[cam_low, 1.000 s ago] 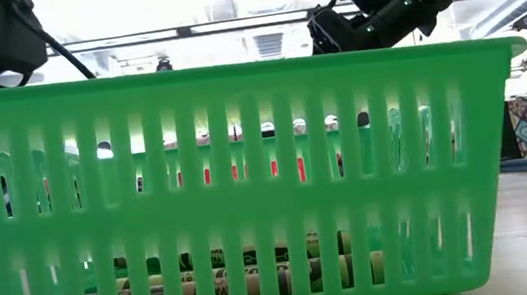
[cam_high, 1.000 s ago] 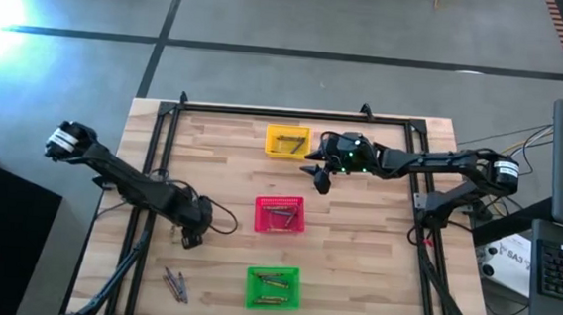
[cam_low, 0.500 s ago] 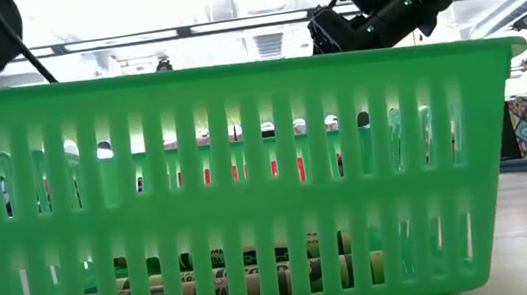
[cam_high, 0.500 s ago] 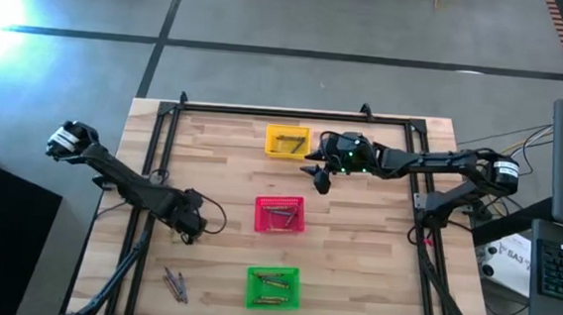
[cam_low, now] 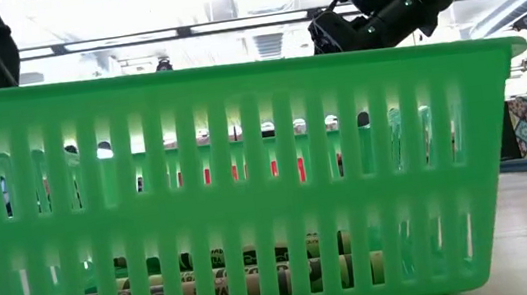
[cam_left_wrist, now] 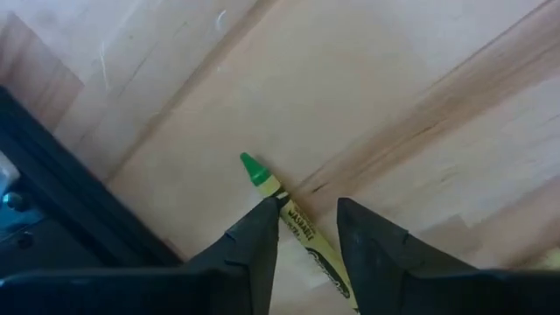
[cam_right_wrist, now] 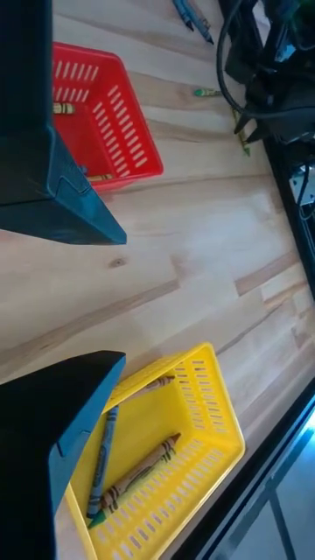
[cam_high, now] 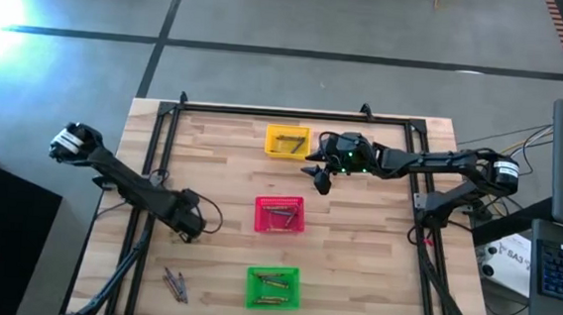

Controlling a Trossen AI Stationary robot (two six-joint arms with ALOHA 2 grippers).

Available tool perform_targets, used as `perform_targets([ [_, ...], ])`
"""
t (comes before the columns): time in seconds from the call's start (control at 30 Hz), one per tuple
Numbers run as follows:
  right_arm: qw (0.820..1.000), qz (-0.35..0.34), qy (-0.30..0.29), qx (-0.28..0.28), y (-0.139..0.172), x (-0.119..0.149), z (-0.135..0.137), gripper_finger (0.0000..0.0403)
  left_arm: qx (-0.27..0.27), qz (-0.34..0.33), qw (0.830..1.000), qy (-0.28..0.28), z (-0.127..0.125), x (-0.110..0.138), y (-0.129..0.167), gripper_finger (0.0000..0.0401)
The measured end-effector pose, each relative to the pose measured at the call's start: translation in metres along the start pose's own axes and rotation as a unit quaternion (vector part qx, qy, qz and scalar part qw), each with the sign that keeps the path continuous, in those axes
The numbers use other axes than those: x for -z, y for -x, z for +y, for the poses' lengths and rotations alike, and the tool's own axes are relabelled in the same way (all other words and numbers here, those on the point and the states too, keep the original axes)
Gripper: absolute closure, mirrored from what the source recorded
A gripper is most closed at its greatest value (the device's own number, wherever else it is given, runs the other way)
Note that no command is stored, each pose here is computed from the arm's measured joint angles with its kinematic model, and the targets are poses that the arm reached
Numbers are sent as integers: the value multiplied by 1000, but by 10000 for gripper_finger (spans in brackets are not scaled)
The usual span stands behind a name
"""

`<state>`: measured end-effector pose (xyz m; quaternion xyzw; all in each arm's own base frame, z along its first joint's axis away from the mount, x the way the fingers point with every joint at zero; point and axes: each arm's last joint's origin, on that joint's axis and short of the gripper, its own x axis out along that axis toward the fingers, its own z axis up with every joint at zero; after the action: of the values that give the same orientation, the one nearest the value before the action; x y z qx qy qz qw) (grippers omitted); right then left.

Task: Sort crayons
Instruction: Put the green crayon into the yellow bin

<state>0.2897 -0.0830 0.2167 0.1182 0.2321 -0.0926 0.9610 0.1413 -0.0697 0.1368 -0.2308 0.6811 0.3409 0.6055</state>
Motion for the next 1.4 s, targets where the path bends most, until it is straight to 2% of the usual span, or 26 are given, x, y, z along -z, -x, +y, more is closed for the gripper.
perform_targets([
  [0.23, 1000, 0, 0, 0, 0, 0, 0, 204, -11, 4, 1000, -23, -5, -1, -10, 328],
  [0.47, 1000, 0, -2, 0, 0, 0, 0, 204, -5, -25, 998, -60, -15, -6, -1, 391],
  [0.6, 1000, -3, -7, -1, 0, -1, 0, 204, 18, -96, 993, -71, -25, -12, 7, 393],
  [0.7, 1000, -4, -16, -5, 0, -1, 2, 204, -2, -142, 987, -78, -24, -15, 11, 395],
  [0.8, 999, -15, -29, -18, -5, -1, 9, 204, 0, -212, 974, -73, -29, -21, 23, 399],
  [0.93, 998, -31, -9, -51, -23, 5, 22, 204, 7, -313, 948, -55, -33, -27, 42, 400],
  [1.03, 993, -58, 11, -105, -35, 7, 31, 204, 28, -383, 922, -46, -36, -32, 57, 400],
  [1.17, 986, -70, 20, -153, -48, 3, 39, 204, 81, -468, 879, -40, -39, -37, 75, 400],
  [1.27, 984, -65, 23, -162, -57, 1, 44, 204, 119, -513, 849, -49, -41, -39, 81, 400],
  [1.4, 983, -62, 29, -170, -69, -1, 51, 204, 171, -574, 799, -53, -41, -45, 85, 401],
])
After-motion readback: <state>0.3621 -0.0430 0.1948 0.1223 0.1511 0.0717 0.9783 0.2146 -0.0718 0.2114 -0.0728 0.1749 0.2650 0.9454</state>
